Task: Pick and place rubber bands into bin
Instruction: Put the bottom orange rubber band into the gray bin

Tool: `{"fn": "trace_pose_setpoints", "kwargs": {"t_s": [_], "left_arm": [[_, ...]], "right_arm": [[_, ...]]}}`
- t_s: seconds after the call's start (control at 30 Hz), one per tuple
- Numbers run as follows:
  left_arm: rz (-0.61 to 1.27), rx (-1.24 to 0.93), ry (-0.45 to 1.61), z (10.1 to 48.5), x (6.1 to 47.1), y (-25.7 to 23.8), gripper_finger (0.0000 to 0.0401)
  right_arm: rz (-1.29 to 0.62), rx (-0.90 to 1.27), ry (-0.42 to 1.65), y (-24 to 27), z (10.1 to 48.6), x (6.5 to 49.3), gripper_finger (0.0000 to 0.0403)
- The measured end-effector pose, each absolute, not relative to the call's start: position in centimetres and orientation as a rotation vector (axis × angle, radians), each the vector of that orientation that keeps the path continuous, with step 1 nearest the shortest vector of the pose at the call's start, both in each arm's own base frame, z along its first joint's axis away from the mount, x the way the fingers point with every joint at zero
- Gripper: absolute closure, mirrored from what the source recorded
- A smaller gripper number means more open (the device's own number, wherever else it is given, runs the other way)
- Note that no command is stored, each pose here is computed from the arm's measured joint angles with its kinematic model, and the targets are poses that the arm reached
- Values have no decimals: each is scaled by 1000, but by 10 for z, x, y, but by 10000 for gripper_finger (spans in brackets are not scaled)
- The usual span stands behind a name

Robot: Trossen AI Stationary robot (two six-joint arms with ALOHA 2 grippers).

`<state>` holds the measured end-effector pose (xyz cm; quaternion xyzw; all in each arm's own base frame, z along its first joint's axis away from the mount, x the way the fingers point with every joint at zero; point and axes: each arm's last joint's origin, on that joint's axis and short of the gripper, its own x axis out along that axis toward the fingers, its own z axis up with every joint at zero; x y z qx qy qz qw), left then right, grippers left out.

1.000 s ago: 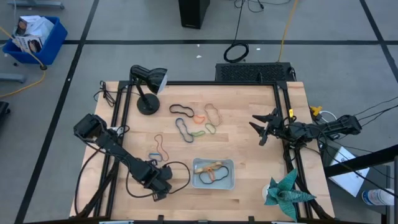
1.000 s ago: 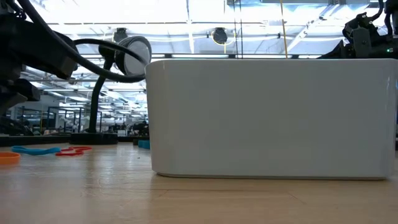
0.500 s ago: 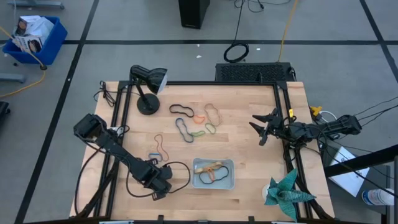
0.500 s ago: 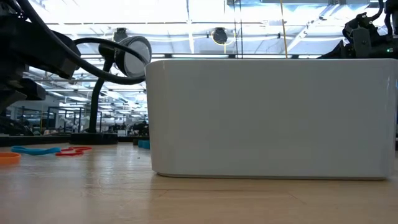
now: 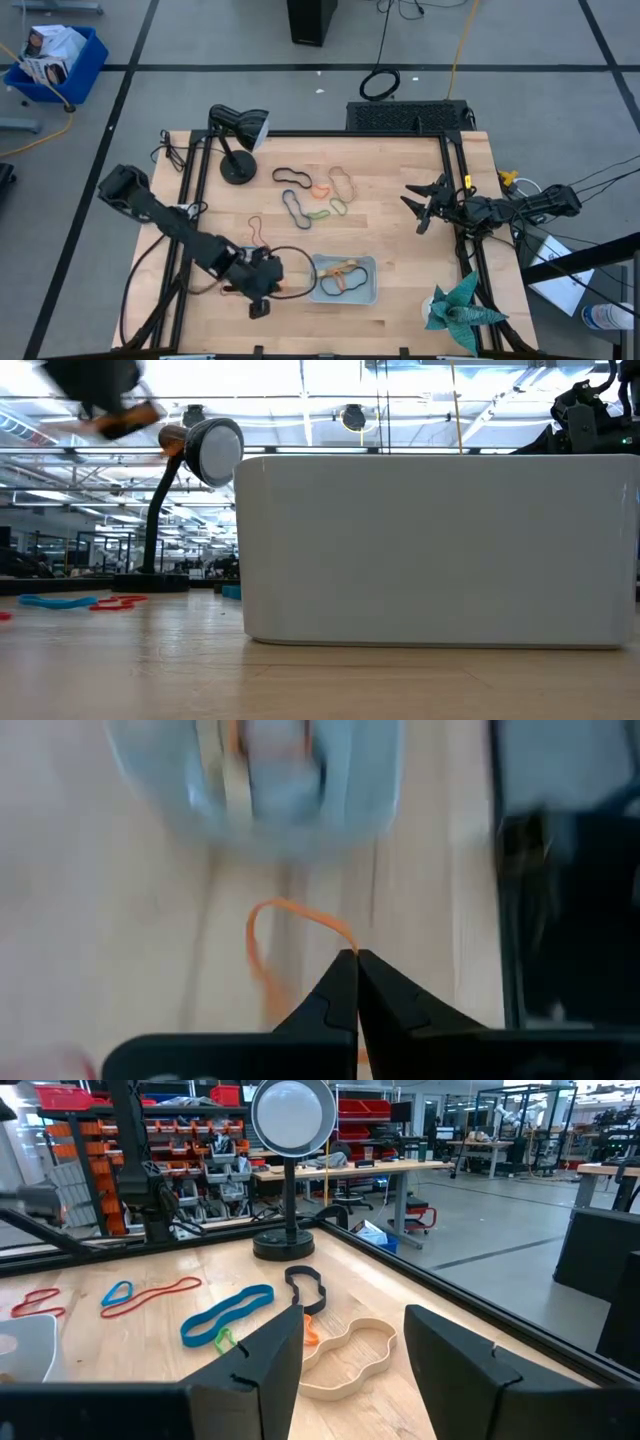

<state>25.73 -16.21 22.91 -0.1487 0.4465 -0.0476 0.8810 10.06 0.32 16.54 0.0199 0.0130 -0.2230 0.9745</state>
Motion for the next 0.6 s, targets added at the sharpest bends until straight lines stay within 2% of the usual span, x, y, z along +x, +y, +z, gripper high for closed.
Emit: {"fn": "trace_pose_setpoints", "kwargs": {"t_s": [0.2,0.33,0.6], "left_arm": [[-212,-136,529,268,279,-151,397],[-261,-94,380,280,292,-141,394],[-280,-54,446,253,317,-125,394]], "right_arm": [[-450,40,27,3,165,101,234],[-450,39,28,3,165,101,234],[-450,39,28,3,165,101,234]]}}
